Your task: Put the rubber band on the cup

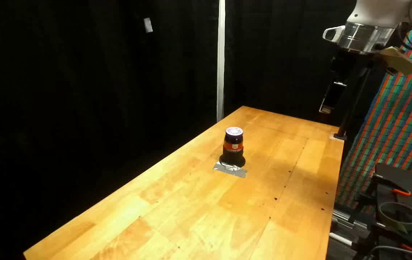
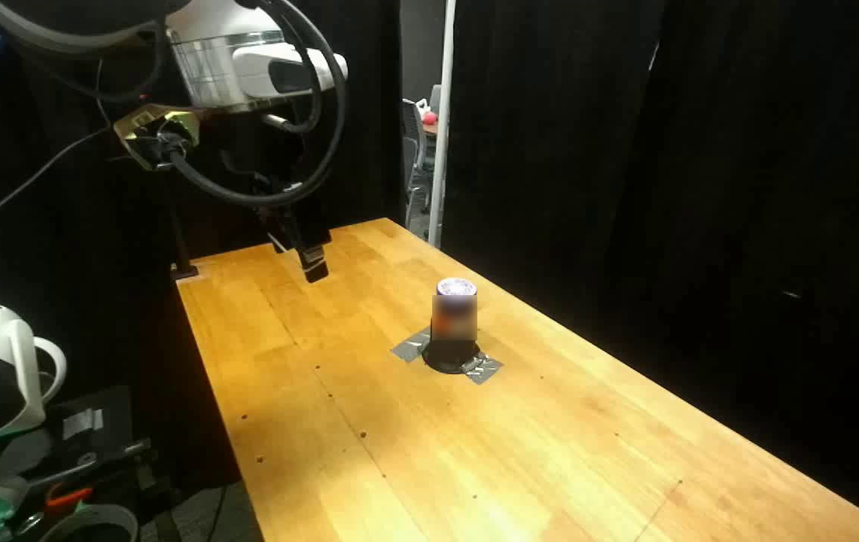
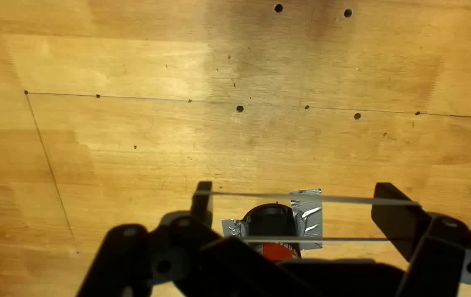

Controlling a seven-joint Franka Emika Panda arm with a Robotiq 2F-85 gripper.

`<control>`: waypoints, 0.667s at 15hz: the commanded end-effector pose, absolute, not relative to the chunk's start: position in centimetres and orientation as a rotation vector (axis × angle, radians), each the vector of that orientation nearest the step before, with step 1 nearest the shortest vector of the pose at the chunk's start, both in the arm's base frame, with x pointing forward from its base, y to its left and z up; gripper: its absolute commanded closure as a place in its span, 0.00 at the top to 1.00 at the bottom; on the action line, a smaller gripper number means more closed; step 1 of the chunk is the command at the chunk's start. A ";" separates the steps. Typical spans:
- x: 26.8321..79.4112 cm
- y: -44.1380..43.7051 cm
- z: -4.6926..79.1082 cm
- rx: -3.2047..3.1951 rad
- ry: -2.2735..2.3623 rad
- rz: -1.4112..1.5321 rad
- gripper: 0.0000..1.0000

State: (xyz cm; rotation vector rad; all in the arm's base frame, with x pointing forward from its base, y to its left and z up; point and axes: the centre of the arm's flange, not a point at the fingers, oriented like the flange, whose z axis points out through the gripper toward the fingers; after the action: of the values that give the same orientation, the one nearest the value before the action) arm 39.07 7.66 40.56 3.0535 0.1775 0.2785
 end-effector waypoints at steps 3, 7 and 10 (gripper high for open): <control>39.2 7.7 40.9 3.053 0.178 0.289 1.00; 39.2 7.7 40.9 3.053 0.178 0.289 1.00; 42.2 9.5 41.3 3.078 0.194 0.207 1.00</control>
State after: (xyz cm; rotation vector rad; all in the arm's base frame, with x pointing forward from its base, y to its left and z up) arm 39.17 7.69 40.67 3.0542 0.1778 0.2804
